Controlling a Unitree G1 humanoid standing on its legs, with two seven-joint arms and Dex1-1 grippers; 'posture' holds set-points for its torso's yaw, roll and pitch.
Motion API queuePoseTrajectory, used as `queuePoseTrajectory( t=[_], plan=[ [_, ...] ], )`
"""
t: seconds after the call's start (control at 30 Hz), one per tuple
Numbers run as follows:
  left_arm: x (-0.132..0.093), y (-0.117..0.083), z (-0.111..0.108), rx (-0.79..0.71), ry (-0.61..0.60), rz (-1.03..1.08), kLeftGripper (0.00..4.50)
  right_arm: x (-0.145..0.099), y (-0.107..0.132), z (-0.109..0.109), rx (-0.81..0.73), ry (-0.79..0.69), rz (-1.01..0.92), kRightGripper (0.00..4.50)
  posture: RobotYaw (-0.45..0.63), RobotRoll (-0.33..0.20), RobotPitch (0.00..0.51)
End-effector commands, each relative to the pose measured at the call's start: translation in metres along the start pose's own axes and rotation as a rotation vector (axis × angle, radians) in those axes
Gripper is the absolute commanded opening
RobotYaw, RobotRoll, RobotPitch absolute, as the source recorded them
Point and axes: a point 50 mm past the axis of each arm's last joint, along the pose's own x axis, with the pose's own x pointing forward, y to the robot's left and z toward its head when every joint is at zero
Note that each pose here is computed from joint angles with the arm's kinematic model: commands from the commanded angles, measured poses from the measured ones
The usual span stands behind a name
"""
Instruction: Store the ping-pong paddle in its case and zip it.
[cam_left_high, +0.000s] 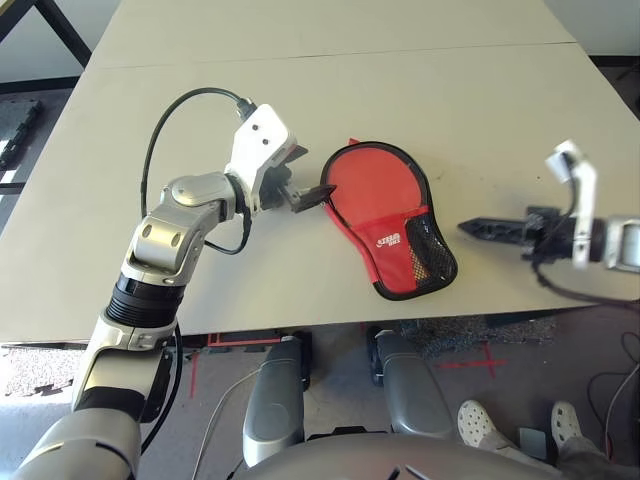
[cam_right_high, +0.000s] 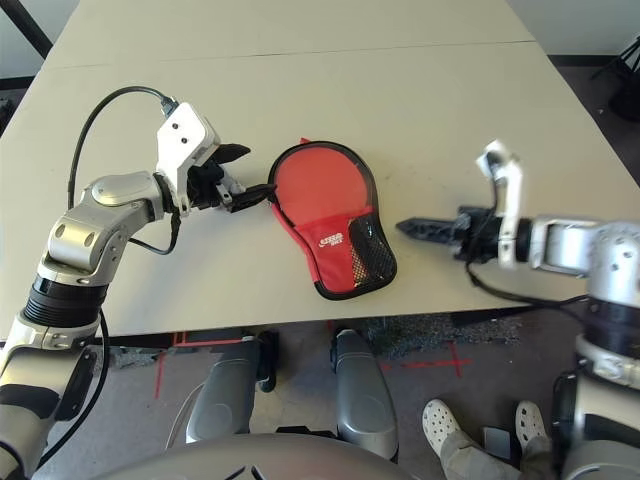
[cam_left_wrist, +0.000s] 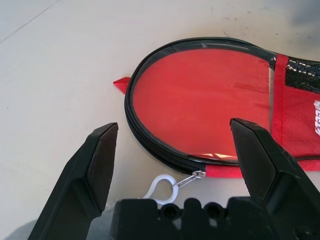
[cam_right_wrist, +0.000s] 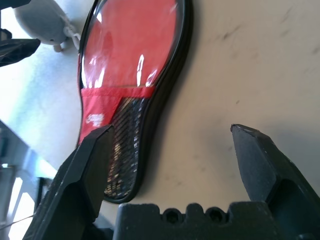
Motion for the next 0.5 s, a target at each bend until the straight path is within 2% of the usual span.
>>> queuePoseTrajectory(
  t=[0.03, 0.17, 0.27, 0.5],
  plan=[
    [-0.006, 0.006, 0.014, 0.012, -0.045, 0.022, 4.50, 0.007, -0.016, 0.014, -0.159, -0.044, 0.021, 4.48, 0.00, 0.000, 0.207],
    [-0.017, 0.020, 0.025, 0.003, -0.080, 0.098, 4.50, 0.025, -0.030, 0.029, -0.344, -0.049, 0.060, 4.48, 0.02, 0.000, 0.200],
    [-0.025, 0.029, 0.029, -0.013, -0.092, 0.153, 4.50, 0.043, -0.035, 0.038, -0.397, -0.073, 0.109, 4.48, 0.03, 0.000, 0.200],
    [-0.044, 0.041, 0.026, -0.031, -0.039, 0.256, 4.50, 0.092, -0.026, 0.047, -0.568, -0.047, 0.234, 4.48, 0.07, 0.000, 0.204]
  ],
)
